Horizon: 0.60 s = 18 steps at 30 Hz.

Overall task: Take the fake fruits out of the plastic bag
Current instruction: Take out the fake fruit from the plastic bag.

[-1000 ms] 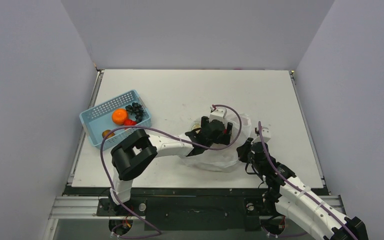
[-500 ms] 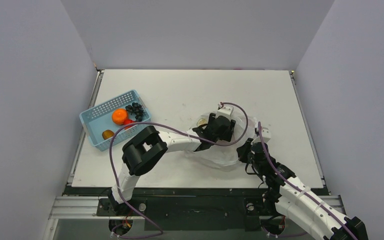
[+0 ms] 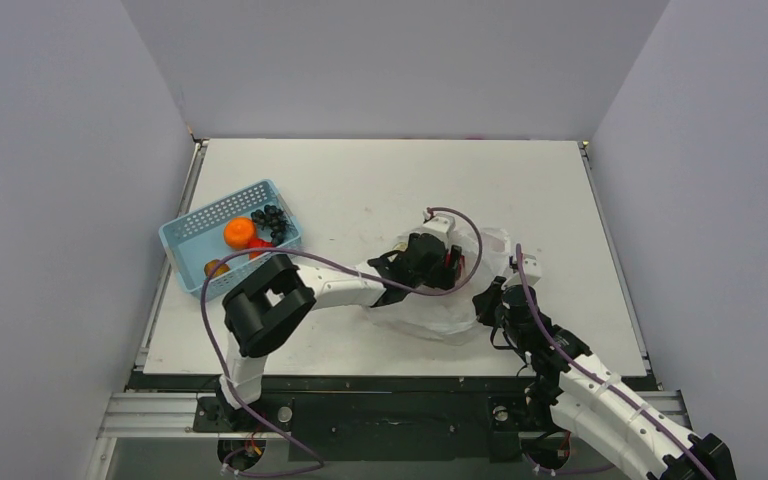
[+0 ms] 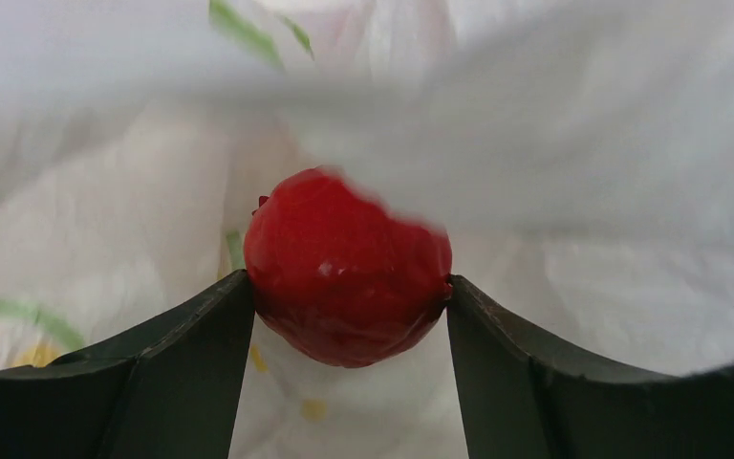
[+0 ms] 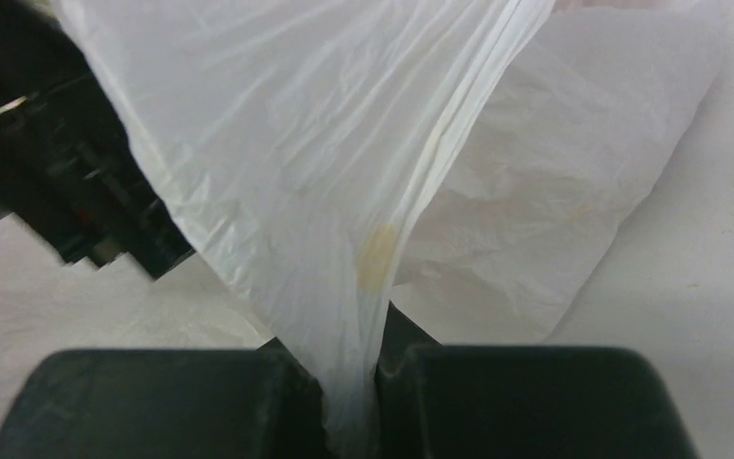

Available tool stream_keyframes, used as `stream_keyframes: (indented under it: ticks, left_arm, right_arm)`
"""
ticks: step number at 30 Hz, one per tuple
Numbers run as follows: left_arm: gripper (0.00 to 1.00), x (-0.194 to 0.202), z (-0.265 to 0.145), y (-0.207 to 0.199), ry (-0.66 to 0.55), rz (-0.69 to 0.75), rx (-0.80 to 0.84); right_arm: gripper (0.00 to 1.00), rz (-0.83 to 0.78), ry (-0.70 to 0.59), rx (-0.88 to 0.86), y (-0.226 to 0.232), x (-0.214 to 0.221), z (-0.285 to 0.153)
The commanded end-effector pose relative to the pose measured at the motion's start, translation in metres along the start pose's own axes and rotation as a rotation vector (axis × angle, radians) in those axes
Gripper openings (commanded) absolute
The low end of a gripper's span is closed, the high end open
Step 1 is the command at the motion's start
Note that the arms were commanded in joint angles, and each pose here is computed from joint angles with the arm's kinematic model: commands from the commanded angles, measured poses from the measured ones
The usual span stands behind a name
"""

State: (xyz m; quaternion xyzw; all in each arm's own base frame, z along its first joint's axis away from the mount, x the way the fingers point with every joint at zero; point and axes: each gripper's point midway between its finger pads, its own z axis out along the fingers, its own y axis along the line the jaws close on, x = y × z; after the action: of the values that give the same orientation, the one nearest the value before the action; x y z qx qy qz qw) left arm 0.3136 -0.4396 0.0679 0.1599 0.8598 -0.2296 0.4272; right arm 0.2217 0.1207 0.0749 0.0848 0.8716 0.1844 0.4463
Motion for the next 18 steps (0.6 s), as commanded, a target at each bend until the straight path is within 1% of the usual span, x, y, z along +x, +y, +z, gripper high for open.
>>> stream_keyframes:
  ticks: [1,6,7,8,9,10,13,17,18]
  left_arm:
    - [0.22,-0.036,-0.048,-0.028,-0.068,-0.099,0.157]
    - [0.2,-0.04,-0.088,-0.029,-0.082,-0.196,0.261]
    - [0.18,-0.034,-0.091,-0.026,-0.068,-0.203,0.275]
    - [0.17,-0.042,-0.1,-0.028,-0.089,-0.219,0.298]
    - [0.16,-0.038,-0.102,-0.024,-0.079,-0.225,0.303]
    - [0.16,-0.045,-0.11,-0.025,-0.095,-0.239,0.319]
    - [0.13,-0.049,-0.122,-0.007,-0.101,-0.271,0.309]
    - [0.1,-0.073,-0.154,0.02,-0.171,-0.313,0.311]
    - [0.1,-0.071,-0.157,0.028,-0.162,-0.313,0.293]
  right_arm:
    - [0.0,0.004,-0.04,-0.024,0.005,-0.01,0.0]
    - [0.0,0.007,-0.041,-0.019,0.004,-0.01,0.001]
    - [0.0,0.007,-0.039,-0.021,0.005,-0.009,0.001]
    - [0.0,0.006,-0.038,-0.022,0.005,-0.009,0.001]
    - [0.0,0.007,-0.041,-0.023,0.005,-0.009,0.0]
    - [0.0,0.008,-0.043,-0.023,0.005,-0.01,0.0]
    - [0.0,0.009,-0.048,-0.02,0.004,-0.01,0.0]
    - [0.0,0.009,-0.044,-0.022,0.005,-0.01,0.0]
    - [0.0,0.011,-0.046,-0.022,0.004,-0.01,0.0]
